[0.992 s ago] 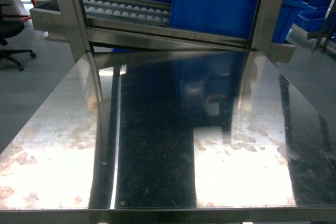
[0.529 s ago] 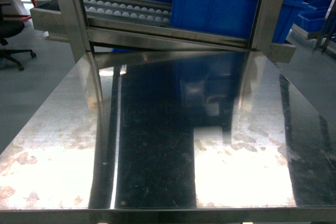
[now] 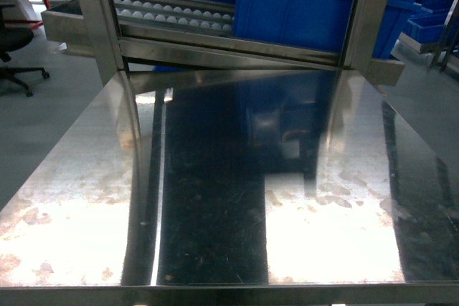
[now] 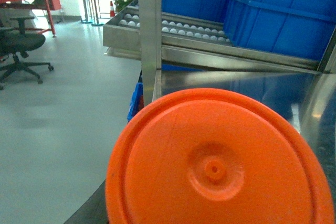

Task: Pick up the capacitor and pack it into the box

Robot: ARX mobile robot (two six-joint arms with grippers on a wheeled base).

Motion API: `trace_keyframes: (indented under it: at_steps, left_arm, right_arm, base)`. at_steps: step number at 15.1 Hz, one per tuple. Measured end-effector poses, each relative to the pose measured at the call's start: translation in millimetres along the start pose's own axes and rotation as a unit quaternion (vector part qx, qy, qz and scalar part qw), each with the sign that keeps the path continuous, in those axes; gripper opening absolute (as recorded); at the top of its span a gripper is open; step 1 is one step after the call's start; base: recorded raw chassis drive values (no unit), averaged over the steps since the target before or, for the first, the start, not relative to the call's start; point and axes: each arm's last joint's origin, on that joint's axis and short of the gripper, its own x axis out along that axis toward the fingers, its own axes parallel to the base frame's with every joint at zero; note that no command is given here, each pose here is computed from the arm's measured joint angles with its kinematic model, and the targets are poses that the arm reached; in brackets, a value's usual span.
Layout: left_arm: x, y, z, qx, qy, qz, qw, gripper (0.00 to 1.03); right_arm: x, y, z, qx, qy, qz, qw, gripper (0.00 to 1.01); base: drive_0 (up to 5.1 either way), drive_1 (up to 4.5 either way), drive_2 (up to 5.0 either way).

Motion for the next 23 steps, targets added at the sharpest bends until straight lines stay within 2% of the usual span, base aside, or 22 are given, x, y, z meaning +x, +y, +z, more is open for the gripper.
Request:
trace_keyframes:
  at_steps: [14,15,17,18,23]
  left_arm:
    - [-18,0.0,1.1,0.0,-0.005,0.0,1.0,0.44]
    - [-24,0.1,-3.9,0.0,0.017,0.001,0.9999,0.44]
    - [-29,0.0,0.7,0.0,-0.01,-0.001,1.0,0.44]
    - [-29,0.0,-3.3,0.0,0.007,0.0,1.0,0.44]
    - [-29,0.1,-2.6,0.001,0.003,0.0,1.0,0.44]
  right_arm:
    - [0,0.0,0.0,0.0,0.0,0.0,1.0,0.98]
    - [0,0.0,0.0,0.0,0.0,0.0,1.0,0.98]
    - [0,0.0,0.0,0.0,0.0,0.0,1.0,0.98]
    - [0,0.0,0.1,0.0,0.0,0.0,1.0,0.98]
    - [0,0.0,0.0,0.0,0.0,0.0,1.0,0.98]
  base:
    - [0.0,0.0,0.0]
    - [0.0,0.0,0.0]
    - [0.0,0.0,0.0]
    - [0.0,0.0,0.0]
    - [0.0,0.0,0.0]
